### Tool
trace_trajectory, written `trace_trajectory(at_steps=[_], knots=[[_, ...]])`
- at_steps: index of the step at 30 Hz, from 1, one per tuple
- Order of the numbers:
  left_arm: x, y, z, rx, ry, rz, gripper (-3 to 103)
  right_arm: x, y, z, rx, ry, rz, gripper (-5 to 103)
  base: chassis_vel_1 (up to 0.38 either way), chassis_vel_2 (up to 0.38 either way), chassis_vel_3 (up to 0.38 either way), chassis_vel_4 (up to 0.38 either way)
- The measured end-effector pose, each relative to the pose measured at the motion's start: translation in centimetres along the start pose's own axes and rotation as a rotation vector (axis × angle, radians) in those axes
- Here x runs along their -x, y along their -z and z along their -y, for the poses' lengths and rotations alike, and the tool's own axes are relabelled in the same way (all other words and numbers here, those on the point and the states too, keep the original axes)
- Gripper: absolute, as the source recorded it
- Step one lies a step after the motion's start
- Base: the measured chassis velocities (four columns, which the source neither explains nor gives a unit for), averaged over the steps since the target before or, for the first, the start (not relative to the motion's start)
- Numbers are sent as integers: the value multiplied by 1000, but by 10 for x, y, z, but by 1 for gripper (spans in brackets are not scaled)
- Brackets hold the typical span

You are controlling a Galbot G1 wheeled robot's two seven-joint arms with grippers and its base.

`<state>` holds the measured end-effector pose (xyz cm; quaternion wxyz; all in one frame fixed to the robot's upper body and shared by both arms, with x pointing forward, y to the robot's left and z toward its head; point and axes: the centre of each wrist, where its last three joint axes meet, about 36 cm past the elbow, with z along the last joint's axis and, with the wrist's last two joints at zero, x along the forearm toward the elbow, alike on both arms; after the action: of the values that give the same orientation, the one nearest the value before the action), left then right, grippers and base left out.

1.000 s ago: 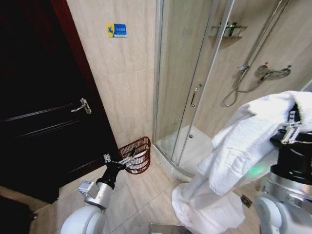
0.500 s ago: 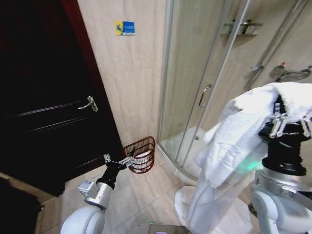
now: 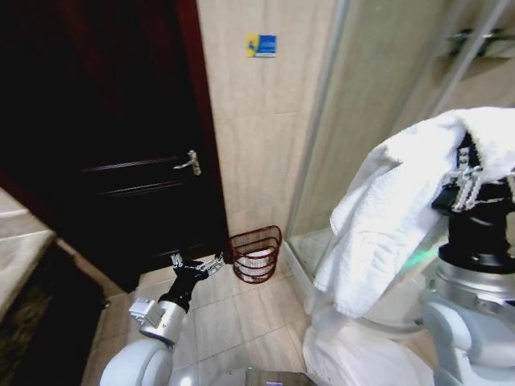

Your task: Discard the used towel into the hamper.

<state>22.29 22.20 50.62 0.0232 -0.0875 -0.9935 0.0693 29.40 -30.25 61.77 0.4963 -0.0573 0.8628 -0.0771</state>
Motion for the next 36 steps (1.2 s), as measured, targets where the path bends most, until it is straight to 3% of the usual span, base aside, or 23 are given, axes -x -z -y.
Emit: trace_trajectory(at_steps=[14,25,36], knots=[[0,0,0,0,0,0,100,30,-5,18,-29,-25,-11,8,97,85,89,84],[0,0,0,0,0,0,100,45,-9,19,19,2,10,8,-25,27,23,-27],[0,0,0,0,0,0,100,58,4,21,60,24,37,8,-190,190,187,-180]])
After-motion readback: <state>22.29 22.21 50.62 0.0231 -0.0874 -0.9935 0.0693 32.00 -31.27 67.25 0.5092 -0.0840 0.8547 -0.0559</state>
